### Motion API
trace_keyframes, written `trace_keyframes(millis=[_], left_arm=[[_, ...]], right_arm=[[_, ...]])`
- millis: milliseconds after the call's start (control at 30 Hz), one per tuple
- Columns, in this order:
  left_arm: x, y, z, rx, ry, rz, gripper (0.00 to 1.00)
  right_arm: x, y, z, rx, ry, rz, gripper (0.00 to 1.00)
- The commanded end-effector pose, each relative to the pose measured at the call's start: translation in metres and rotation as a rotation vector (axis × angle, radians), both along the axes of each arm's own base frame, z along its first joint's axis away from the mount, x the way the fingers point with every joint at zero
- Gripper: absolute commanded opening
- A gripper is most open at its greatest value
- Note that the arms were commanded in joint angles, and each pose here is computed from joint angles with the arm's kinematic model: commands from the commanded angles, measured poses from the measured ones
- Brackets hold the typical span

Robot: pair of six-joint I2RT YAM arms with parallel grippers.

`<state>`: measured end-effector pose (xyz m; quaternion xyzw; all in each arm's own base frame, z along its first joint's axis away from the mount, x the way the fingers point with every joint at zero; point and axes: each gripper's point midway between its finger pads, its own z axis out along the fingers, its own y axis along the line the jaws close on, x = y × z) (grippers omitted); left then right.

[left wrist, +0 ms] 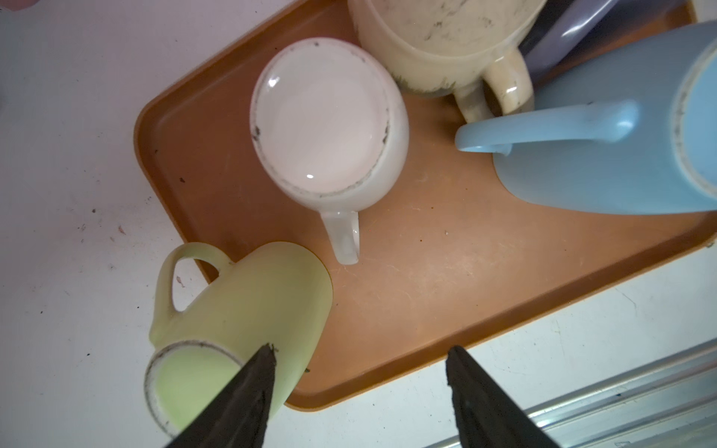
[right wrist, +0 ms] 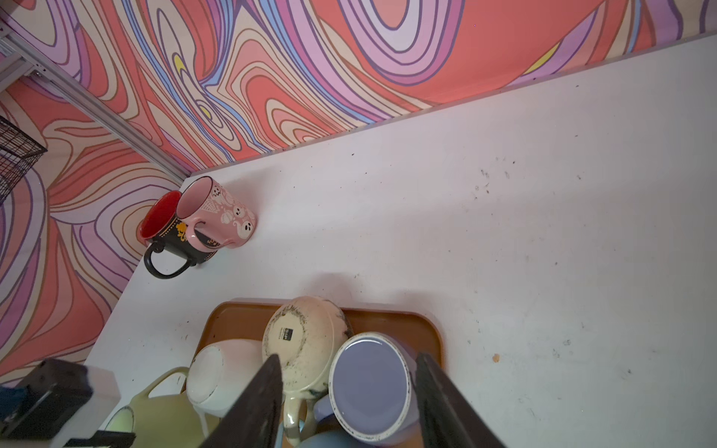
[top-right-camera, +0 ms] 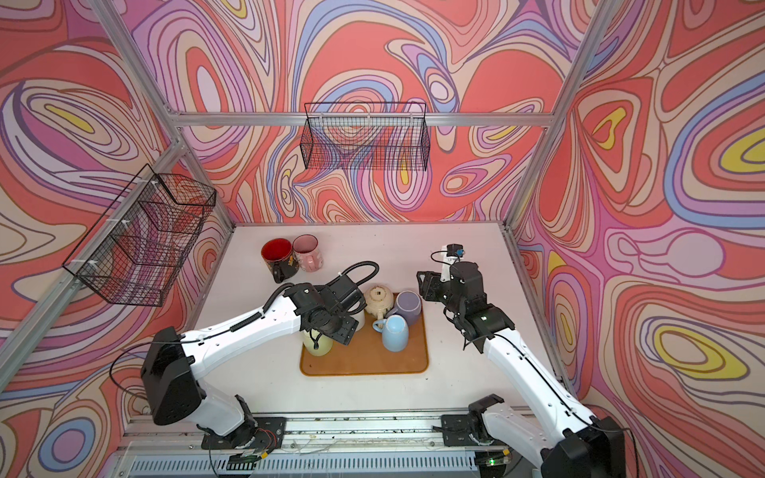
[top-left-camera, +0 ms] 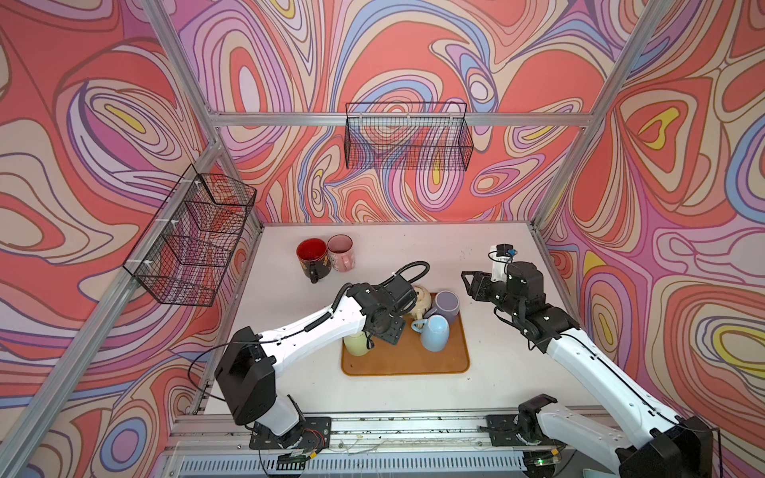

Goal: Turn the mug right side up
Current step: Pick up the mug from the tray.

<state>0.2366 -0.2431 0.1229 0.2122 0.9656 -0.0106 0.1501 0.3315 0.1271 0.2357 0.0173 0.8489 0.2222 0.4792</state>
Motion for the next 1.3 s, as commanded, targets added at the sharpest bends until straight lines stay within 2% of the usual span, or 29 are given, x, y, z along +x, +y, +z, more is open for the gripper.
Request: trace_keyframes(millis=[0,267,567,933,1167,1267], left_arm=[[0.008,-0.007,-0.009,0.027,-0.003,-0.016,0.73],[0.023,-0.008,-0.033,0.099,0.001,0.014,0.7],[0.032,-0.007,-0.044,0.063,0.035,0.03,0.6],[0.037,-0.011,-0.054,0.031,0.083,0.038,0.42],[0.04,-0.009,-0.055,0.03,0.092,0.05,0.36],[0.041,-0.009,-0.055,0.033,0.09,0.051,0.29]], right_arm=[[-0.009,0.003,-0.003,0.036,0.016,0.025,0.56],[-0.019,0.003,0.001,0.039,0.015,0.044,0.56],[-0.021,0.005,-0.001,0.041,0.025,0.059,0.56],[-0.02,0.008,-0.002,0.051,0.031,0.068,0.56],[-0.021,0.009,-0.005,0.055,0.035,0.07,0.55],[-0.022,0.009,-0.005,0.058,0.036,0.072,0.55]])
